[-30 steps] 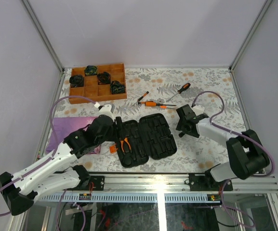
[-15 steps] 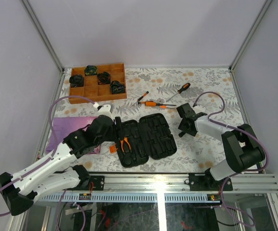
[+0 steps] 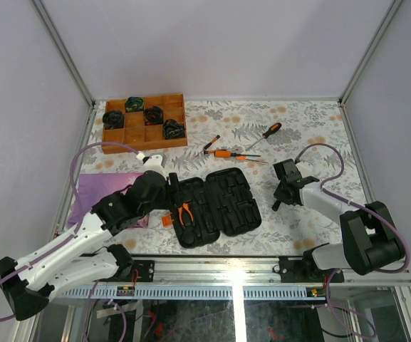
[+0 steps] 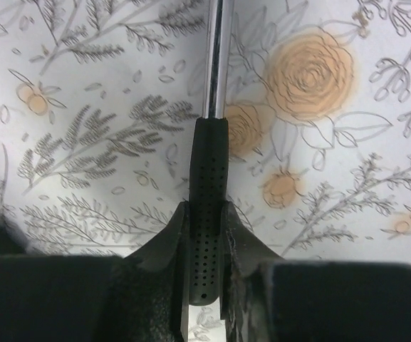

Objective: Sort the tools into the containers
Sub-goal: Pick up the hammer at the center of the board.

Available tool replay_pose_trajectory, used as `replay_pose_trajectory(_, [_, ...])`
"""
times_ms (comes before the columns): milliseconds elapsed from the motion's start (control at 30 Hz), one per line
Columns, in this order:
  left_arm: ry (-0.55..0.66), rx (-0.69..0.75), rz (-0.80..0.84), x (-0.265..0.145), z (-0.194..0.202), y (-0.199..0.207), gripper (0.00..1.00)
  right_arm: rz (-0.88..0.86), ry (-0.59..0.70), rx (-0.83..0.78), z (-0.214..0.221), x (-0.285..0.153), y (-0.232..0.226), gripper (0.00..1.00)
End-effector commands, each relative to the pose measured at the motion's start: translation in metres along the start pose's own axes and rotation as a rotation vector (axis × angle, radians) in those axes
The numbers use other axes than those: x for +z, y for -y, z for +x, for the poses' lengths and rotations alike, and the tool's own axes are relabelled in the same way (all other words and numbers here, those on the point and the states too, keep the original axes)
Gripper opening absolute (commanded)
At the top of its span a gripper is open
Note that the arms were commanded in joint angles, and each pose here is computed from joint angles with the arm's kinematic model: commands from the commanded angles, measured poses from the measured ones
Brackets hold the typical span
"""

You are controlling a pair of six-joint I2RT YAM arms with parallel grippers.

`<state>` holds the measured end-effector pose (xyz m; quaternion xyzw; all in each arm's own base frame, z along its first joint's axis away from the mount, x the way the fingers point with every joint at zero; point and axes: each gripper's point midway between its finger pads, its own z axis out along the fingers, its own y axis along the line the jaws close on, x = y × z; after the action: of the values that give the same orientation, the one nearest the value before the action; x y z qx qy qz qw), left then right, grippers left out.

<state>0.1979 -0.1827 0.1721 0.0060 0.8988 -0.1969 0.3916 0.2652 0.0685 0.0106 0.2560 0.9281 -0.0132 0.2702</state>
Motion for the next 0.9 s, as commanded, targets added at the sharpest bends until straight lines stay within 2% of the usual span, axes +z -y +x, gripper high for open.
replay_pose_trajectory(0, [0.029,-0.004,-0.003,-0.004,-0.003,-0.002,0.60,-0.013,-0.027,-0.060,0.007,-0.015,0.013,0.00])
replay_pose_trajectory(167, [0.042,-0.044,0.010,-0.006,-0.002,-0.002,0.61,-0.179,-0.021,-0.146,0.009,-0.034,-0.003,0.00])
replay_pose_trajectory(333, [0.042,-0.128,0.038,-0.005,0.009,-0.003,0.65,-0.272,0.020,-0.184,0.008,-0.047,-0.007,0.00])
replay_pose_trajectory(500, [0.045,-0.210,0.139,-0.001,0.020,0.007,0.67,-0.356,0.053,-0.193,0.007,-0.060,-0.014,0.00])
replay_pose_trajectory(733, [0.025,-0.223,0.201,0.002,0.024,0.020,0.69,-0.670,0.056,-0.208,0.018,-0.089,-0.054,0.00])
replay_pose_trajectory(867, [0.017,-0.221,0.216,0.005,0.025,0.024,0.69,-0.772,0.068,-0.197,0.021,-0.104,-0.063,0.00])
